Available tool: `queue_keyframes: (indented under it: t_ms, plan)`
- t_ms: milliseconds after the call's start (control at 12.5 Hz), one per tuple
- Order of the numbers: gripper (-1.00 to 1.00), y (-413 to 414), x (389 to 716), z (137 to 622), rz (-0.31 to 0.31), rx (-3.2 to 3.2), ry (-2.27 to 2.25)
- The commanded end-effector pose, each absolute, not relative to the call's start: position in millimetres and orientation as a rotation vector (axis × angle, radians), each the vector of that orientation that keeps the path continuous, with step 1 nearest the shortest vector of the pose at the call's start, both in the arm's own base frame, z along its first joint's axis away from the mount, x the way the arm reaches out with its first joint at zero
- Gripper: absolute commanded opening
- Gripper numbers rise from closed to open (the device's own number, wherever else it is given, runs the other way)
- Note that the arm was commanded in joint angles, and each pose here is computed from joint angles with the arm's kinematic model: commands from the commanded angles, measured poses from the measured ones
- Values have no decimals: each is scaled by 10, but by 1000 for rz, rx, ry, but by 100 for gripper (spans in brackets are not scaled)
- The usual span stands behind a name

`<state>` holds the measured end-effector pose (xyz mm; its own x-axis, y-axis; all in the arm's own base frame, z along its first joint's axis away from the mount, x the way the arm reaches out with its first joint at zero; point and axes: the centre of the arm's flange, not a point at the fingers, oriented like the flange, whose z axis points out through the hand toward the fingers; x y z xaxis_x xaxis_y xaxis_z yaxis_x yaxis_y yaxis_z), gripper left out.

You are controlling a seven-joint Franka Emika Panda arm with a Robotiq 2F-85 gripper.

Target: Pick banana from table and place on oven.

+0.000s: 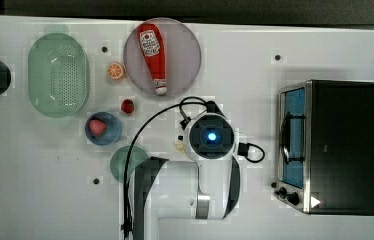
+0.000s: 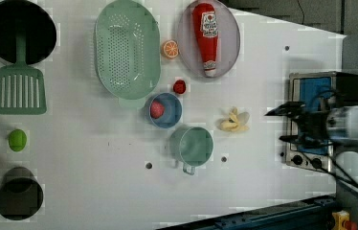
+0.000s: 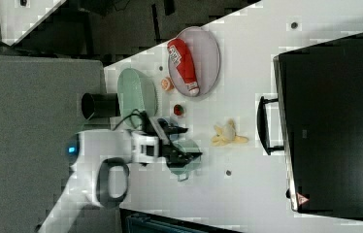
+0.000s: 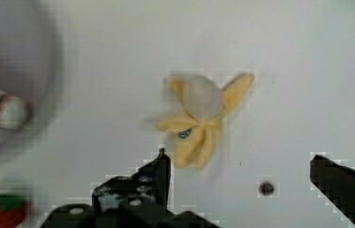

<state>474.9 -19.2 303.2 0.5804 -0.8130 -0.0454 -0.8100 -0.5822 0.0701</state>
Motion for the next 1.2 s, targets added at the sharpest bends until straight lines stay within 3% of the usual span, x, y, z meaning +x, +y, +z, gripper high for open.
queue_keyframes:
  t_ms: [80,320,560,640,1120,1200]
  plan:
    - [100,-240,4773,2768,-68,2739,-1499]
    - [100,-241,4752,2149,-102,2723,-1490]
    - [100,-236,4741,1725,-77,2727,-1492]
    - [92,-235,4727,1645,-73,2728,-1492]
    - [-48,-185,4690,1599,-66,2739,-1482]
    - [-57,-171,4697,1608,-63,2742,-1480]
